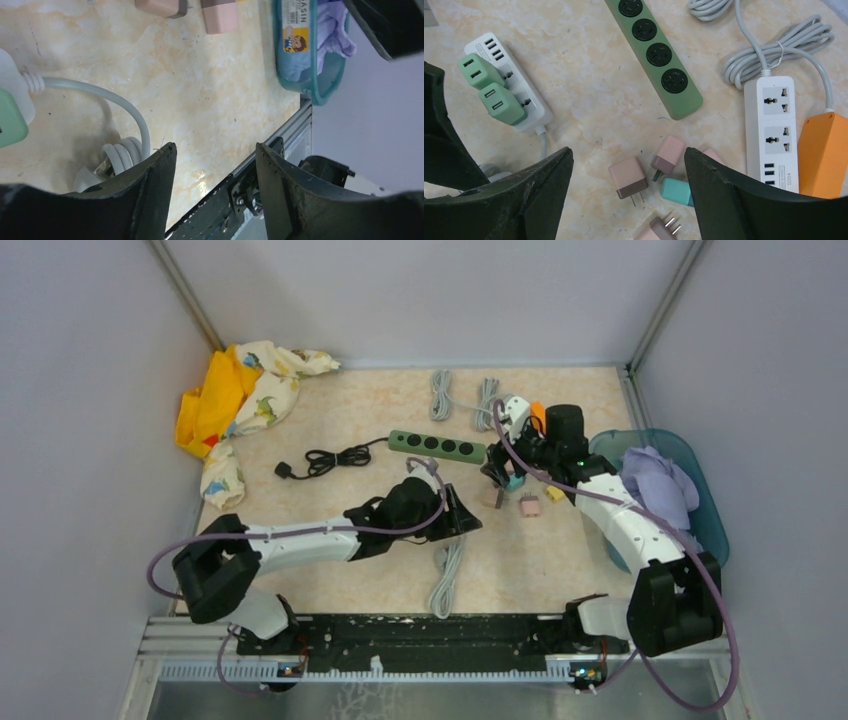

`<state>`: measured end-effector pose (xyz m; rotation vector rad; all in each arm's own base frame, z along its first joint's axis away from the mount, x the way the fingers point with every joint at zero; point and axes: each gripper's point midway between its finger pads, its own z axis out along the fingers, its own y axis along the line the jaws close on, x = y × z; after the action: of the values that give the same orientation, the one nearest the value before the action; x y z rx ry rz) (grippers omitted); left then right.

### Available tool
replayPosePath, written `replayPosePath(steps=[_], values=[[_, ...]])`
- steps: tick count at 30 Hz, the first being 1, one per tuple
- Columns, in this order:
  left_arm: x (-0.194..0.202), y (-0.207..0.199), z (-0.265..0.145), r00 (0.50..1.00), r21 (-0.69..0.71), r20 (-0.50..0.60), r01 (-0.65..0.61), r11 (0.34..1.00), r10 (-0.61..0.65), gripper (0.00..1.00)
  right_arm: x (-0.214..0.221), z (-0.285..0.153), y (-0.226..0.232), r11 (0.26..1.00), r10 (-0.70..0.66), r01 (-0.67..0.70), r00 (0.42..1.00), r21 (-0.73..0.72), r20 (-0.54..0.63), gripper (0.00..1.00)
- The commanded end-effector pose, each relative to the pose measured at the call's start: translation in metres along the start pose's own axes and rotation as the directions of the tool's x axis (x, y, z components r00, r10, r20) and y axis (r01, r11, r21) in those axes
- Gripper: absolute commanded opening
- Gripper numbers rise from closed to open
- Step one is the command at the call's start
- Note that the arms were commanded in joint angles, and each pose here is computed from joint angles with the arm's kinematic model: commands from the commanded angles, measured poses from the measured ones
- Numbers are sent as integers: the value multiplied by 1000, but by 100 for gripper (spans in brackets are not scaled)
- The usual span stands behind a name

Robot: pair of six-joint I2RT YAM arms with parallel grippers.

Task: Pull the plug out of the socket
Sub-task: Move the socket to the center of the board.

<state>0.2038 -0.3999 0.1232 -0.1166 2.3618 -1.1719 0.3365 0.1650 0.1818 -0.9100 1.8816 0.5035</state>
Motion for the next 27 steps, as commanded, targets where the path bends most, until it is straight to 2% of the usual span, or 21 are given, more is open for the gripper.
replayPosePath(steps=[1,11,17,22,27], values=[[-1,-20,-23,987,165,51,-158,974,151,67,-23,-7,1,1000,-25,25,997,-8,79,81],[-4,-23,-56,949,267,149,-310,912,279,68,-24,-7,7,999,-30,34,996,-40,89,81],[-17,-17,-82,906,256,264,-396,882,331,78,-24,-7,11,997,-30,36,995,-61,93,81],[-32,-12,-107,851,234,379,-468,852,363,99,-25,-6,16,995,-33,42,994,-89,102,81],[-39,-3,-123,800,206,453,-524,827,394,100,-25,-7,22,991,-37,51,994,-124,106,81]])
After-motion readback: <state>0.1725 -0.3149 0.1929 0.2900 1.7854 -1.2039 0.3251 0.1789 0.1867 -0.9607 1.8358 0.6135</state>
